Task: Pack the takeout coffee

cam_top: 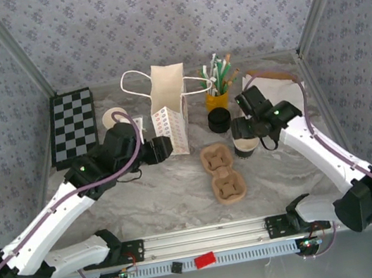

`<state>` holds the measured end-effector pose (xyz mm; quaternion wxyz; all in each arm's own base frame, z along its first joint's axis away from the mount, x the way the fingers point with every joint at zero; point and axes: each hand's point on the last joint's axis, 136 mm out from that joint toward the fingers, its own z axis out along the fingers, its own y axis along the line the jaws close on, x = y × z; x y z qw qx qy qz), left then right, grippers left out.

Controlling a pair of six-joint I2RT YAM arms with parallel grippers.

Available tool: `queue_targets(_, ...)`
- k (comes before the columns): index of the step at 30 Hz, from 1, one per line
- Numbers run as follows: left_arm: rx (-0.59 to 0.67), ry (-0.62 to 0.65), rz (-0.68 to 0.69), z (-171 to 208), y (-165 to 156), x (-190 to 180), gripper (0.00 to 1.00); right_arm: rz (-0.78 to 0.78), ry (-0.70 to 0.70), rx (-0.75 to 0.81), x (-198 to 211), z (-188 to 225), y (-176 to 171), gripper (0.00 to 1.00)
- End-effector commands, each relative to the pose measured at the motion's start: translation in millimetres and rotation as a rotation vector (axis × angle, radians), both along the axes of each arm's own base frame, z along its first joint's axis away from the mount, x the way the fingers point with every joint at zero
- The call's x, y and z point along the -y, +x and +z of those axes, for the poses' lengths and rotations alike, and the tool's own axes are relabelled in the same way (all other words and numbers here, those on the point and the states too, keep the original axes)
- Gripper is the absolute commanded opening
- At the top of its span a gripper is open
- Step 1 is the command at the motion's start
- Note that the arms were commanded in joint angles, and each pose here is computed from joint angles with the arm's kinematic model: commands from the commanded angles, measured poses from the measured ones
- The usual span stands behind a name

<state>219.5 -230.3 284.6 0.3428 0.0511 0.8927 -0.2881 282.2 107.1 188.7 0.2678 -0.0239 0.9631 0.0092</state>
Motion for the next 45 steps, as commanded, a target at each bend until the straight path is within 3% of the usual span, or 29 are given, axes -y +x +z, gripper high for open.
queue_targets(1, 0.006, 0.017, -0.027, -3, -4, 3, 0.67, -0.03, -0.045, -0.042, 7, -13, -16, 0.76)
queue_targets(26, 0.012, 0.062, -0.007, -14, 1, -1, 0.68, 0.002, -0.092, -0.031, 3, -43, 1, 0.76)
queue_targets(45, 0.015, 0.064, -0.004, -13, 2, -1, 0.68, 0.031, 0.004, -0.013, -7, -36, -8, 0.77)
